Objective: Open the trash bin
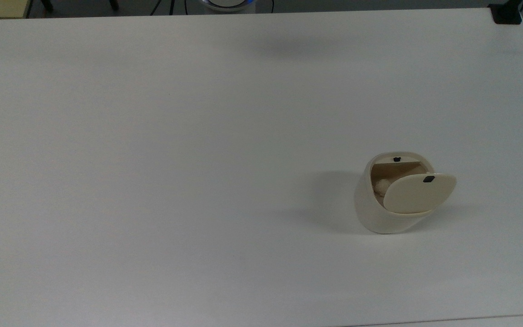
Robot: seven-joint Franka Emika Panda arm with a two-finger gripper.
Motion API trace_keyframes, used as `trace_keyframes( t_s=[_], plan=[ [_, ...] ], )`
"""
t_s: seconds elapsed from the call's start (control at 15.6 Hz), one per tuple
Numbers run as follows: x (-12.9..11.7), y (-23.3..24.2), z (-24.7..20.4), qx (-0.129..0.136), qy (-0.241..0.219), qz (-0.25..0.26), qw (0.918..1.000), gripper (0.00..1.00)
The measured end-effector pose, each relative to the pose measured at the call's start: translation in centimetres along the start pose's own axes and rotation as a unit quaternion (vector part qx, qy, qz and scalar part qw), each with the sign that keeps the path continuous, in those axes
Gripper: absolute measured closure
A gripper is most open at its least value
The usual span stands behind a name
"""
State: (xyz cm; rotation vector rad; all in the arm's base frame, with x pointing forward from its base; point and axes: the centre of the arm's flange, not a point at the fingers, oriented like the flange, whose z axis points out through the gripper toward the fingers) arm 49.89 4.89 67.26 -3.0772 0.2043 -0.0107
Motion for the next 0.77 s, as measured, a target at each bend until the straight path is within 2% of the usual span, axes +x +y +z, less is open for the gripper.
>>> trace_keyframes(
  t_s=[0.13,0.26,0.45,0.77],
  plan=[
    [0.6,3.3,-0.2,0.006,0.001,-0.020,0.9998,0.00],
    [1.0,4.5,-0.3,0.008,0.007,-0.036,0.9993,0.00],
    [2.9,4.5,0.5,0.011,0.037,-0.041,0.9984,0.00],
    [4.8,4.3,2.3,0.011,0.034,-0.041,0.9985,0.00]
  ],
)
